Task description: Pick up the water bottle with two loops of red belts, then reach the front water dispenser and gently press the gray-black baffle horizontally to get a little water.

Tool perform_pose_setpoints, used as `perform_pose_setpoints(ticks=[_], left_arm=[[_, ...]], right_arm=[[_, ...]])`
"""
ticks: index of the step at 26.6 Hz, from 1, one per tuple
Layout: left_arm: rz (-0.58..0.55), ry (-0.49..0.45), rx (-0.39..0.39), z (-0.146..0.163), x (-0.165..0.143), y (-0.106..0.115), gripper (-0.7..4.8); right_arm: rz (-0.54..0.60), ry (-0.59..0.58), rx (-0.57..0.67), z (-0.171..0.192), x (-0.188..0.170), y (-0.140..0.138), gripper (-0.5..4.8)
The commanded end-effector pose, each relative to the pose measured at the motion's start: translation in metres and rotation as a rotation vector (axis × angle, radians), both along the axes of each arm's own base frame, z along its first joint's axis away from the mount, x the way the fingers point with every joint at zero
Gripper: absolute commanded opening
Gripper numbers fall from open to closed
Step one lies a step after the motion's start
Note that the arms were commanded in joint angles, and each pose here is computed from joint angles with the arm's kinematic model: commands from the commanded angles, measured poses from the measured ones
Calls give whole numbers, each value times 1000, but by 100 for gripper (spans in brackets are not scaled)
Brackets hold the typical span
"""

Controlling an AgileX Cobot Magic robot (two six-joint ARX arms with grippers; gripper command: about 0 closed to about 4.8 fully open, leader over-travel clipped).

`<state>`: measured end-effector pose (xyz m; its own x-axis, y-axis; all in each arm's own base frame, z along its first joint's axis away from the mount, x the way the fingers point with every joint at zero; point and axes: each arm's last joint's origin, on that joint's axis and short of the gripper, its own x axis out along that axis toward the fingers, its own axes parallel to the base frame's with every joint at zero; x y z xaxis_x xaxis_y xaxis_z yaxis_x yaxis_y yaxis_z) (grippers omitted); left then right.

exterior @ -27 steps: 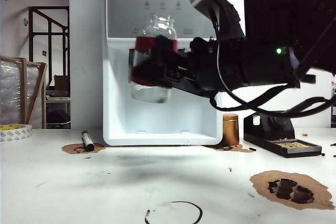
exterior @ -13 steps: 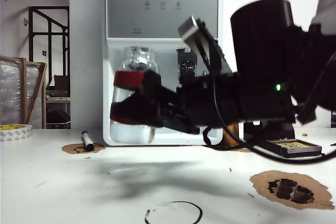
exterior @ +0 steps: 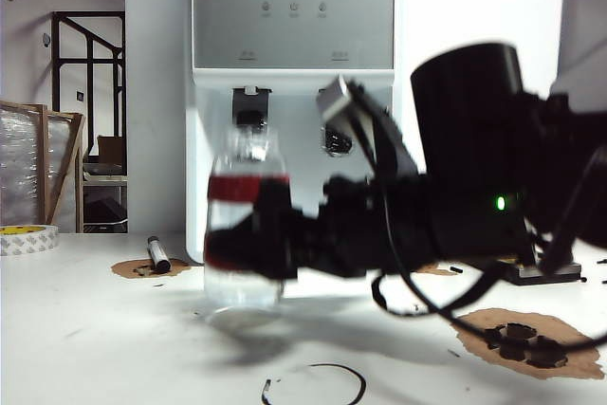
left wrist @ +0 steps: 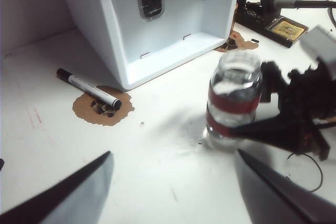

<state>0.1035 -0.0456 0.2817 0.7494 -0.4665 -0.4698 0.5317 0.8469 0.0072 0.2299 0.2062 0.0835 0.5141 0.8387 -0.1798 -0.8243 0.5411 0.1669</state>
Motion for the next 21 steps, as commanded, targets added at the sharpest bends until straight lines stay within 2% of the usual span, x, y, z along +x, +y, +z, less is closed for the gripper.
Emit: perform_pose_setpoints(ticks=[1,12,16,18,21], left_arm=[[-7,-10,-4,2,0,0,374],[-7,-10,-4,2,0,0,374],[-7,-10,-4,2,0,0,374],[-7,-10,-4,2,0,0,374],[-7,-10,-4,2,0,0,374]], right_arm=[[-11,-12,2,-6,1,2,163],[-52,13,-50,-28,1,0,165],[-14,64,-48,-38,1,1,168],[1,88,-40,-41,0,1,193],[-1,84,-37,-40,0,1,193]])
